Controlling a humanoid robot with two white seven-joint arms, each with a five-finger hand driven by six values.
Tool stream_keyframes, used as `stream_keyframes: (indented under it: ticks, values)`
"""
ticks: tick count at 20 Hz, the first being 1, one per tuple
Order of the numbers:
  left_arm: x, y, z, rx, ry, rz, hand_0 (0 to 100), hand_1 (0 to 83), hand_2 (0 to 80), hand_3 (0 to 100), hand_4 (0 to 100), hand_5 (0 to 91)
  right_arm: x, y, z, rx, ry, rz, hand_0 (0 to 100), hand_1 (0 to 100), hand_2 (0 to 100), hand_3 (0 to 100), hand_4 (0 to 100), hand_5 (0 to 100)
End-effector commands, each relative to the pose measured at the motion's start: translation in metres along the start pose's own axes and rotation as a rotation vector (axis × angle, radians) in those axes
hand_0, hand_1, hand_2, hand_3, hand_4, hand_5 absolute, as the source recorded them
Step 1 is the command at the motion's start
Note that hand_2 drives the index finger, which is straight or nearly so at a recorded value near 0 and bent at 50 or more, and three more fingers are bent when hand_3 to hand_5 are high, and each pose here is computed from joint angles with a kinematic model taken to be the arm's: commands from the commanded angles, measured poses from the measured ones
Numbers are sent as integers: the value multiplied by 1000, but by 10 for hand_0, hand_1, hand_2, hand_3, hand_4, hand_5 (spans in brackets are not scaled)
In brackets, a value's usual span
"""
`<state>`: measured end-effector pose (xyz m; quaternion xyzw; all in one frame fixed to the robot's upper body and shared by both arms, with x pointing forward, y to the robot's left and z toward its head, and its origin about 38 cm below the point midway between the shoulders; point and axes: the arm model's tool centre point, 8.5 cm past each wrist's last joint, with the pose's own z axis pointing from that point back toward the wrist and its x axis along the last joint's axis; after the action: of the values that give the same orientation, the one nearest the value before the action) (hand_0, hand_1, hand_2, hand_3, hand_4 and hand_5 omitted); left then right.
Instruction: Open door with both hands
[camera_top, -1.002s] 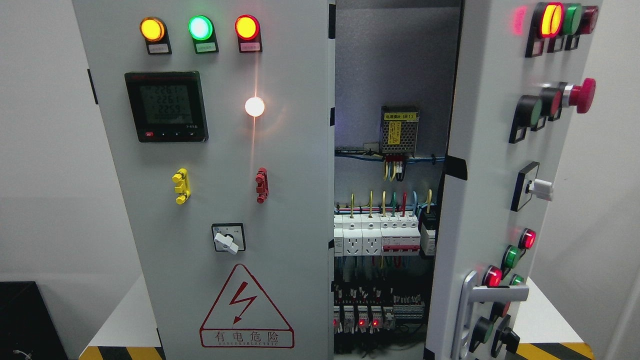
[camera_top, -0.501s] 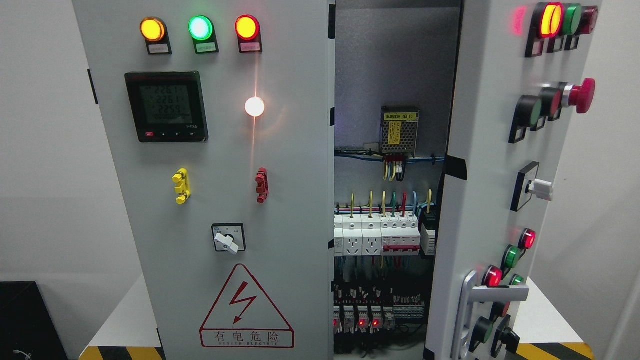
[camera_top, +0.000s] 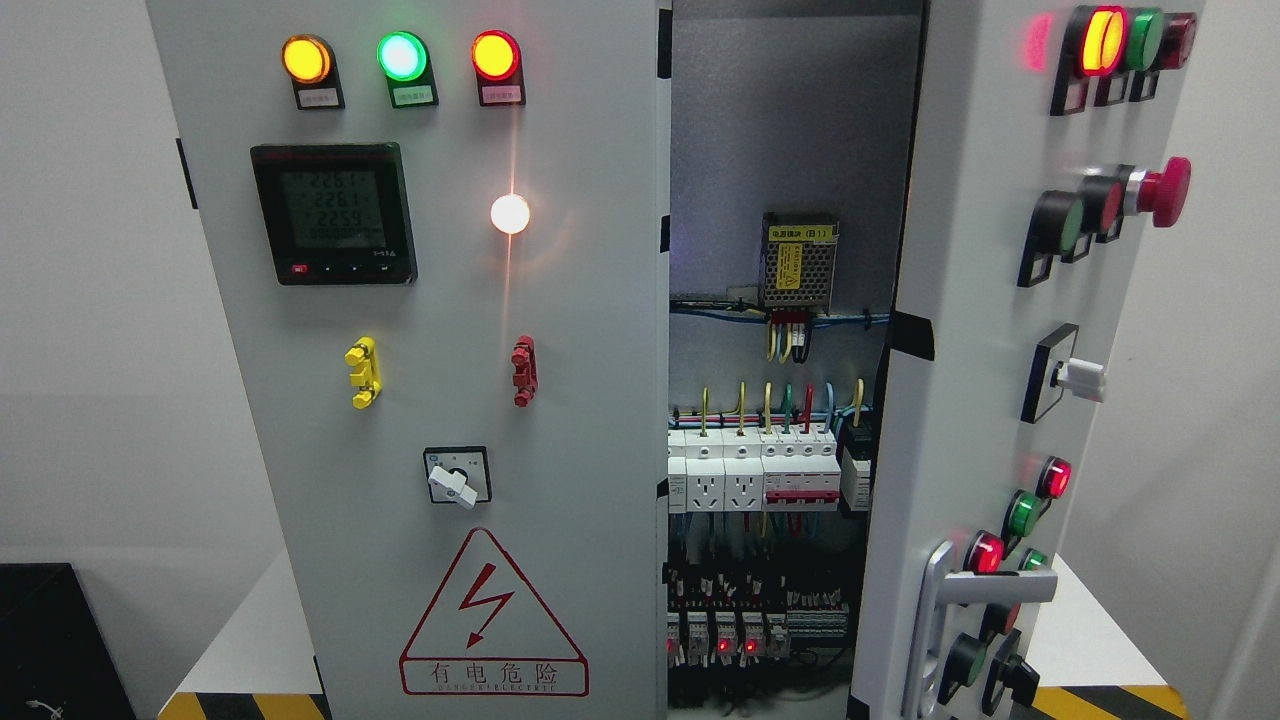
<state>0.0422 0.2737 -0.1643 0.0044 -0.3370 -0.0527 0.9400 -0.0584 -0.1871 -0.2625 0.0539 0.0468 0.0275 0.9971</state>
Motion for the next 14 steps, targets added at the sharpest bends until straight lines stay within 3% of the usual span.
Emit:
stream_keyframes:
  ticks: [1,4,12,14]
  values:
    - [176,8,48,-151,-497,-166,0,0,0,0,0,0,0,0,0,2,-2,-21,191,0,0,0,0,0]
    - [201,3,58,-176,-572,-178,0,0,0,0,0,0,0,0,0,0,-2,-23,191,0,0,0,0,0]
    - [258,-15,85,-302,-740,-282,0,0,0,0,0,0,0,0,0,0,-2,-23,191,0,0,0,0,0]
    - [270,-17,89,-327,-778,-278,0,0,0,0,0,0,0,0,0,0,-1,-21,191,0,0,0,0,0]
